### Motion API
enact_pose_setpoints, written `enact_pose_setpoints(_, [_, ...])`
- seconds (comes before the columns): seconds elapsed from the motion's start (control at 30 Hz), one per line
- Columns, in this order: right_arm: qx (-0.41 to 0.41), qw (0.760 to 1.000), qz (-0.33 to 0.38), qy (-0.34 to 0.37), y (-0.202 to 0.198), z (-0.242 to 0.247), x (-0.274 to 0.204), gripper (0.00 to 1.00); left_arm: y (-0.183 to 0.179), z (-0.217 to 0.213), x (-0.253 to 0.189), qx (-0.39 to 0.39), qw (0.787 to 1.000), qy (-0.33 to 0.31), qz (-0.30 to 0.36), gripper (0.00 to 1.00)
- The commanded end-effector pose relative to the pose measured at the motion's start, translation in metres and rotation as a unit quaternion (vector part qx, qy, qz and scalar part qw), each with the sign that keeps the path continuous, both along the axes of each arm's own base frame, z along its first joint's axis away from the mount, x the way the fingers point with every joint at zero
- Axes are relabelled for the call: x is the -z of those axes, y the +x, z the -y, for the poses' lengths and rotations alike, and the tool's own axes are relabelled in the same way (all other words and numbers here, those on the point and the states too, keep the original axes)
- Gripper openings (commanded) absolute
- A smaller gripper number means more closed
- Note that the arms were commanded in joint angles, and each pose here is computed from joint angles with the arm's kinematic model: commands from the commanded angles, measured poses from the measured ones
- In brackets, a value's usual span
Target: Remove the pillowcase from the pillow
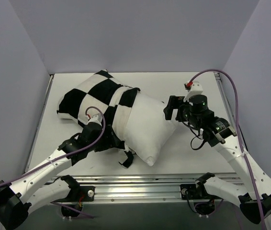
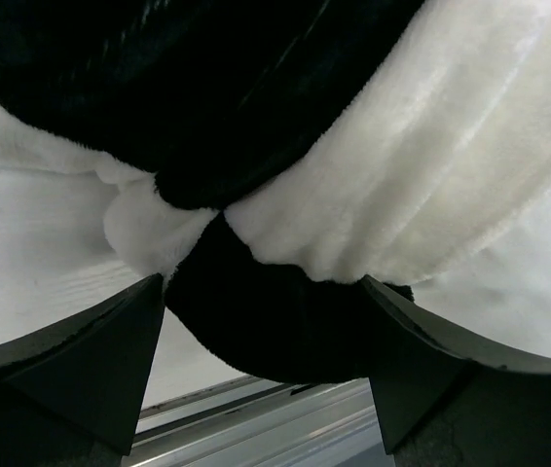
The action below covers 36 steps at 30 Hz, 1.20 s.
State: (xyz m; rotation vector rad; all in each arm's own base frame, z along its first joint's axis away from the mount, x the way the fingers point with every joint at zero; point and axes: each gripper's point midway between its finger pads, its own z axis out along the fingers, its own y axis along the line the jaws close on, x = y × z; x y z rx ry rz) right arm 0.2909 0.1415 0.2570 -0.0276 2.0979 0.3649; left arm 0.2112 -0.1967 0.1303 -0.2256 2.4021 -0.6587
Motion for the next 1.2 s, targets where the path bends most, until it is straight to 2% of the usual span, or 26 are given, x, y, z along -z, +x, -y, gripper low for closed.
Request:
enact_pose_setpoints(0.0, [-0.027,0.999,0.022,-0.025,-0.009,-0.003,-0.016,0.87,0.005,0.021,-0.026,-0.014,0.996,-0.089,0.029,0.86])
enact_pose_setpoints(0.13, [-0.114,0.993,0.029,-0.025,-0.026,-0.041,-0.010,0.86,0.012,0.022,-0.023,-0.029,0.994,-0.099,0.046,0.84])
enact_pose_setpoints(0.23, [-0.166,0.985,0.019,-0.037,-0.041,-0.069,0.003,0.86,0.018,0.027,-0.023,-0.031,0.992,-0.111,0.054,0.78])
enact_pose_setpoints(0.37, [-0.211,0.975,0.024,-0.062,-0.062,-0.099,0.011,0.88,0.022,0.032,-0.017,-0.030,0.992,-0.111,0.050,0.59])
enact_pose_setpoints(0.4, [-0.205,0.975,0.030,-0.075,-0.063,-0.101,0.010,0.88,0.022,0.032,-0.017,-0.029,0.992,-0.112,0.051,0.47])
enact_pose_setpoints(0.47, [-0.228,0.968,0.032,-0.095,-0.076,-0.117,0.014,0.89,0.022,0.032,-0.017,-0.029,0.992,-0.111,0.053,0.34])
enact_pose_setpoints(0.5, [-0.220,0.968,0.032,-0.113,-0.076,-0.115,0.017,0.89,0.023,0.031,-0.018,-0.029,0.992,-0.111,0.055,0.23])
enact_pose_setpoints(0.63, [-0.219,0.958,0.017,-0.182,-0.085,-0.130,0.042,0.91,0.022,0.029,-0.025,-0.027,0.991,-0.114,0.067,0.07])
enact_pose_setpoints(0.73, [-0.212,0.951,0.007,-0.225,-0.088,-0.135,0.063,0.94,0.021,0.027,-0.027,-0.025,0.991,-0.109,0.072,0.02])
enact_pose_setpoints(0.87, [-0.181,0.946,0.001,-0.268,-0.079,-0.131,0.089,0.96,0.021,0.026,-0.029,-0.021,0.991,-0.106,0.075,0.02])
enact_pose_setpoints(1.0, [-0.159,0.931,-0.017,-0.329,-0.073,-0.120,0.123,0.95,0.022,0.020,-0.030,-0.029,0.992,-0.093,0.080,0.02])
enact_pose_setpoints(1.03, [-0.153,0.926,-0.023,-0.344,-0.071,-0.117,0.132,0.91,0.023,0.017,-0.032,-0.032,0.992,-0.088,0.081,0.02])
enact_pose_setpoints(1.13, [-0.121,0.922,-0.023,-0.367,-0.065,-0.104,0.139,0.45,0.028,0.006,-0.036,-0.052,0.992,-0.068,0.092,0.02])
enact_pose_setpoints(1.17, [-0.110,0.922,-0.023,-0.370,-0.063,-0.100,0.139,0.16,0.031,0.001,-0.036,-0.062,0.991,-0.063,0.095,0.02])
